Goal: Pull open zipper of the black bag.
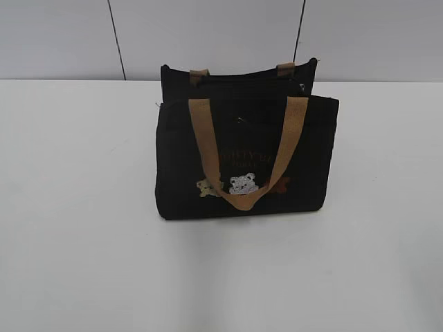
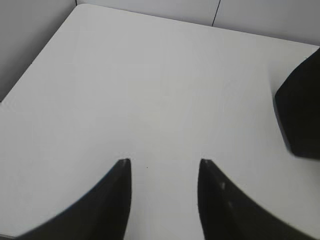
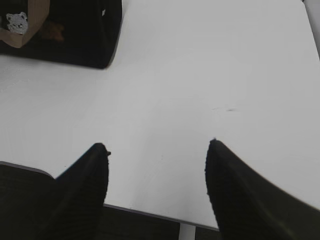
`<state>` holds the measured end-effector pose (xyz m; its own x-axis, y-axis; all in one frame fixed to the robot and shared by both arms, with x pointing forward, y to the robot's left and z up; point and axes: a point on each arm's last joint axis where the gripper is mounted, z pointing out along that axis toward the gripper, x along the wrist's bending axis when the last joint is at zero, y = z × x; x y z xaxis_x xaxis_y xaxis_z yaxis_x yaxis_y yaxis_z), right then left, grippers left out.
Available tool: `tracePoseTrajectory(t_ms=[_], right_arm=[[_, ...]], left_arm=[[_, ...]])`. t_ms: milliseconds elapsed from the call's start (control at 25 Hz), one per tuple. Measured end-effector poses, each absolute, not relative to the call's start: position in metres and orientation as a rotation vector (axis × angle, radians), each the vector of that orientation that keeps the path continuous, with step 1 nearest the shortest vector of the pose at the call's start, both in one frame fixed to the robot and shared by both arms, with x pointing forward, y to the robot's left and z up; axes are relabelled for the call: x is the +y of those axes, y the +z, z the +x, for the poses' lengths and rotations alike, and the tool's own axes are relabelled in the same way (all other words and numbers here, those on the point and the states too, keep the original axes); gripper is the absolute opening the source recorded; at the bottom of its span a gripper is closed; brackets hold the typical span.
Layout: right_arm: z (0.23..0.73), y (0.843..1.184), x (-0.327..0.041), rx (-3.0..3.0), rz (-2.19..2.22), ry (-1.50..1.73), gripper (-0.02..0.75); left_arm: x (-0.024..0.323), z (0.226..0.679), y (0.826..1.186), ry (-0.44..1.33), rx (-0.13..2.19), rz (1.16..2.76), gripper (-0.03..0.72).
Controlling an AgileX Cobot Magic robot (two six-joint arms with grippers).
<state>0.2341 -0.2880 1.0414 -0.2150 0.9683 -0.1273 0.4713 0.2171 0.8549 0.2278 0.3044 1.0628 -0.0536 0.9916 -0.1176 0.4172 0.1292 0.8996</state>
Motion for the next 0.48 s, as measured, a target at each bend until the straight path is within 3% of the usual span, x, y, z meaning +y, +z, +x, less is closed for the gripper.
tracePoseTrajectory(t_ms=[480], right_arm=[[0.2348, 1.0417, -0.2859, 1.753, 1.387, 0.903, 0.467]], left_arm=[[0.3043, 0.2278, 1.0628, 0.894, 1.598, 1.404, 0.311]])
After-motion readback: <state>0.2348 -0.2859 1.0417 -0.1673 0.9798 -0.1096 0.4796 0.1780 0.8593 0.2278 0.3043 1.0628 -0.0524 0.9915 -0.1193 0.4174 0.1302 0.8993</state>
